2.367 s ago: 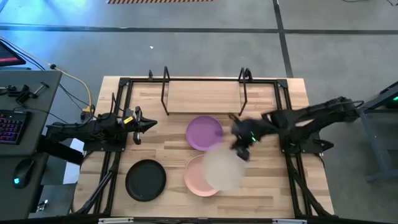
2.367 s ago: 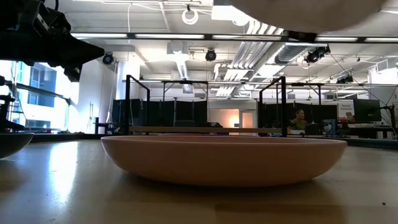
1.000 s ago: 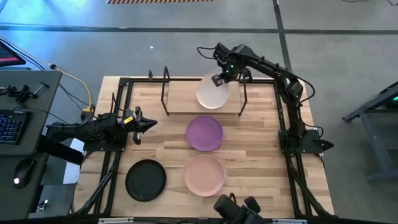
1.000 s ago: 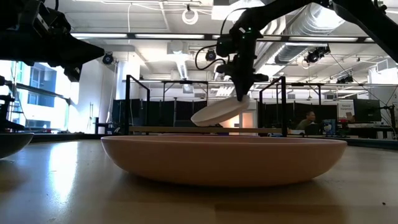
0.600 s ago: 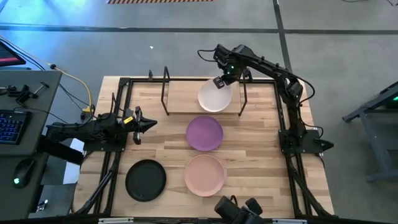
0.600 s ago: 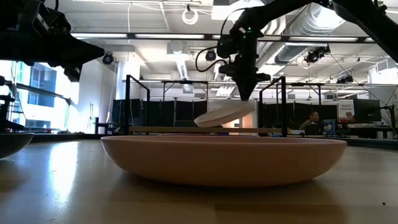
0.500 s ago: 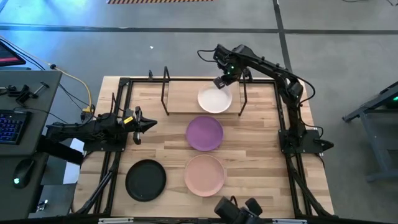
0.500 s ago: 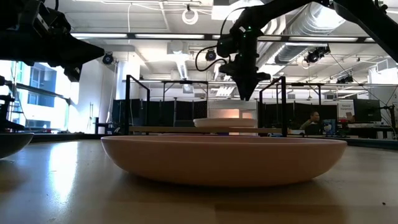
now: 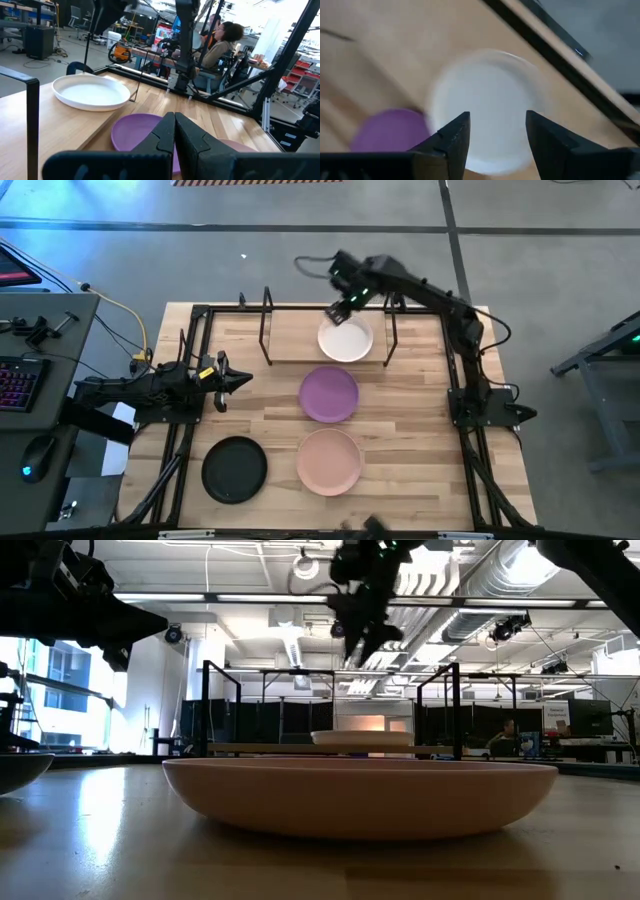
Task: Place and stack plates onto a shelf
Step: Put the white plate on the shelf
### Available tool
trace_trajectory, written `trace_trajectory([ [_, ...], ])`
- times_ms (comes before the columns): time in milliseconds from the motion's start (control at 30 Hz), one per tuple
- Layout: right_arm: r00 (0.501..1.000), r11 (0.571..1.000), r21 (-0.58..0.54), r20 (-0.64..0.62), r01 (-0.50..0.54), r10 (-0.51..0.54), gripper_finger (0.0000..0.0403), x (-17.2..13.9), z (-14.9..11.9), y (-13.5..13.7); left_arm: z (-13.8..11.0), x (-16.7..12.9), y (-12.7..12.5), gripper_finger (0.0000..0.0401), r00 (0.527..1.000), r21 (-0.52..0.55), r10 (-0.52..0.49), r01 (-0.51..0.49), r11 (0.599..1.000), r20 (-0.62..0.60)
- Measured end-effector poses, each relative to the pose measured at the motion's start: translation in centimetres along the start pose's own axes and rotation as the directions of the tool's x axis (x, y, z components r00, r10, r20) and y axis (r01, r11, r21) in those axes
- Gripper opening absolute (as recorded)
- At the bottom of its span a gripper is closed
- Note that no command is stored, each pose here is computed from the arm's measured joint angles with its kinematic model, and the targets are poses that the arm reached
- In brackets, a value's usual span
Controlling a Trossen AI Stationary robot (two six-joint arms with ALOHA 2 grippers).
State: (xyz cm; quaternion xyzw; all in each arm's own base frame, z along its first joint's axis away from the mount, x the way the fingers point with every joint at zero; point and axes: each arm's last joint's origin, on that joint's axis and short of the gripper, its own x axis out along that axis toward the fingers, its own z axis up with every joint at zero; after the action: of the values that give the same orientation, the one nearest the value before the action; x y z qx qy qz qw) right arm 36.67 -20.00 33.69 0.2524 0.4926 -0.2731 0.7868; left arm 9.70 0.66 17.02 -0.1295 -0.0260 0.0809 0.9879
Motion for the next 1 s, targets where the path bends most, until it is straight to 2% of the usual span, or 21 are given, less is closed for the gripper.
trace_trajectory([
  [100, 0.994, 0.995, -0.091, 0.09, -0.048, 0.056, 0.0153, 0.5, -0.6, 4.8, 0.0, 0.0, 0.0, 0.0001, 1.0, 0.0, 0.0, 0.0, 1.0, 0.0],
  [167, 0.992, 0.987, -0.151, 0.107, -0.057, 0.074, 0.013, 1.1, -1.7, 7.5, 0.0, 0.0, 0.0, 0.0001, 1.0, 0.0, 0.0, 0.0, 1.0, 0.0],
  [300, 0.99, 0.971, -0.223, 0.095, -0.085, 0.109, 0.0034, 3.4, -3.8, 10.6, 0.0, 0.0, 0.0, 0.0001, 1.0, 0.0, 0.0, 0.0, 1.0, 0.0],
  [333, 0.991, 0.969, -0.234, 0.084, -0.078, 0.101, 0.0018, 4.0, -4.1, 10.8, 0.0, 0.0, 0.0, 0.0001, 1.0, 0.0, 0.0, 0.0, 1.0, 0.0],
  [400, 0.992, 0.971, -0.23, 0.082, -0.071, 0.092, 0.0015, 4.9, -4.2, 10.6, 0.0, 0.0, 0.0, 0.0001, 1.0, 0.0, 0.0, 0.0, 1.0, 0.0],
  [633, 0.985, 0.99, -0.128, 0.154, -0.053, 0.072, 0.0004, 7.3, -1.2, 8.6, 0.0, 0.0, 0.0, 0.0001, 1.0, 0.0, 0.0, 0.0, 1.0, 0.0],
  [800, 0.994, 0.997, -0.069, 0.106, -0.029, 0.036, 0.0001, 11.3, -0.6, 8.3, 0.0, 0.0, 0.0, 0.0001, 1.0, 0.0, -0.001, 0.001, 1.0, 0.0],
  [1000, 0.996, 0.999, -0.008, 0.08, 0.042, -0.041, 0.0, 13.5, 0.1, 6.0, 0.0, 0.0, 0.0, 0.0001, 1.0, 0.0, 0.0, 0.0, 1.0, 0.0],
])
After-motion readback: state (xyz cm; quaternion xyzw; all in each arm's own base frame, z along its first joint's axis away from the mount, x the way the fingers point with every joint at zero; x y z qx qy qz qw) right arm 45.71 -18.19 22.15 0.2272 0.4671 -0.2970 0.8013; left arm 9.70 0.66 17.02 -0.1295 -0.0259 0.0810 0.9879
